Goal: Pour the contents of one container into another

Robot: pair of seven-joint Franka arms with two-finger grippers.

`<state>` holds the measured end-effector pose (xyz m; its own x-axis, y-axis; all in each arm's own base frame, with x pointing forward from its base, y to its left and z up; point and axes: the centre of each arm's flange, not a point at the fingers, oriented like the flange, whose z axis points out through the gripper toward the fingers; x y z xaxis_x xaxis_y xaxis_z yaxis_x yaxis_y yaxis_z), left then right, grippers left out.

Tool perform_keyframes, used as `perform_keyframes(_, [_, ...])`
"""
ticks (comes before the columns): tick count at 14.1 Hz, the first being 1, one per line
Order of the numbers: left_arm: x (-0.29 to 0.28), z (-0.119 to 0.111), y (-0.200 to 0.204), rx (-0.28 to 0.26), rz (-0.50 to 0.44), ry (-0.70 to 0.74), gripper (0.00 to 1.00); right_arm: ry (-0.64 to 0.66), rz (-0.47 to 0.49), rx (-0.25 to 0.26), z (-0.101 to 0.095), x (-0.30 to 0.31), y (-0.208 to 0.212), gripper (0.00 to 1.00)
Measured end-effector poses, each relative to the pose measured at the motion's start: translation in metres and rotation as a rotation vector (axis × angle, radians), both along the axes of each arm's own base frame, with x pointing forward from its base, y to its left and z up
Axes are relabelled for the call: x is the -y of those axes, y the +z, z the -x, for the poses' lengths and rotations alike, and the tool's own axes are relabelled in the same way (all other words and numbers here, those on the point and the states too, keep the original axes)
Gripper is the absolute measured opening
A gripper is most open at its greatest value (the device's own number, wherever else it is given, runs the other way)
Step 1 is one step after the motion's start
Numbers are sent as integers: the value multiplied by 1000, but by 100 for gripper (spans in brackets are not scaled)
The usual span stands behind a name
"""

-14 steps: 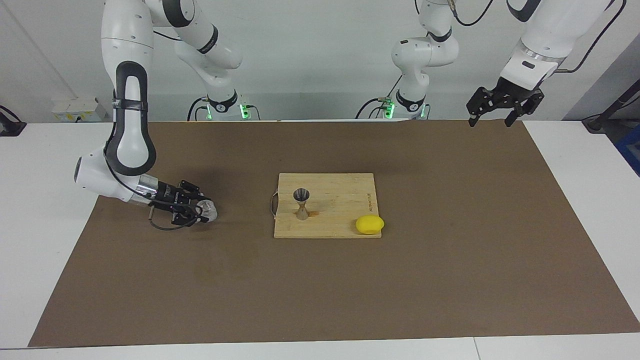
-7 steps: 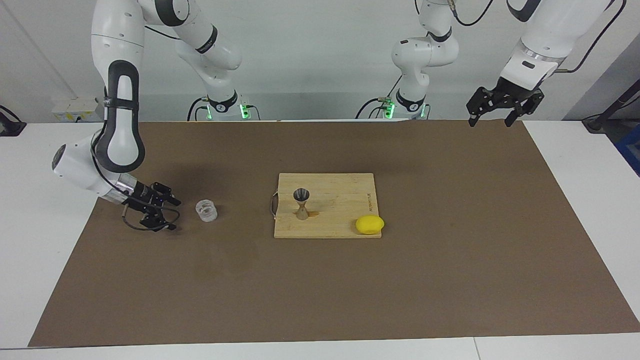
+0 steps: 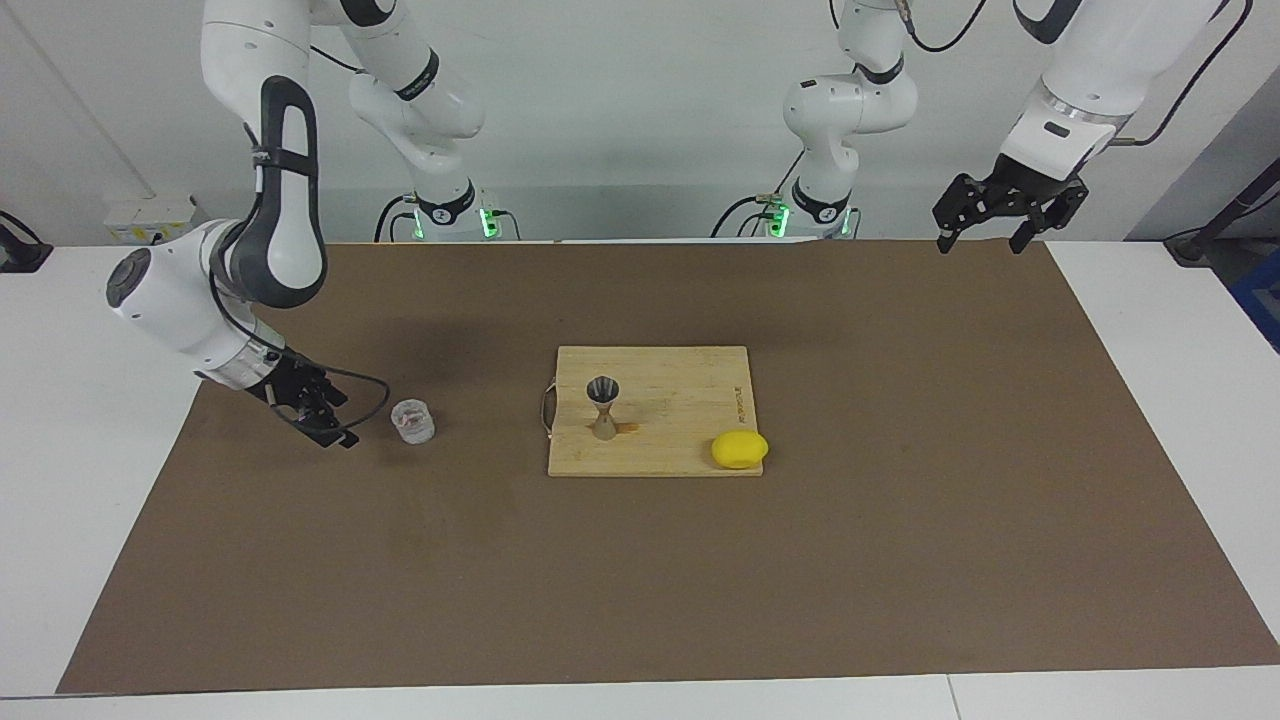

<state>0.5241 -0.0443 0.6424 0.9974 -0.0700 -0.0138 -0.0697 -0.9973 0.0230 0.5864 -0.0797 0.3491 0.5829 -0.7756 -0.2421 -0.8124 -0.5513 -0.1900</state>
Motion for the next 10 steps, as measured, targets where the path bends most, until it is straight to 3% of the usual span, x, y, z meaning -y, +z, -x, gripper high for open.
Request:
perform_keyframes(6, [0,0,0,0,0,0,100,506,220,34,2,-119,28,100])
perform_keyframes(10, [0,0,0,0,0,0,100,780,239,67,19,-137,71,100])
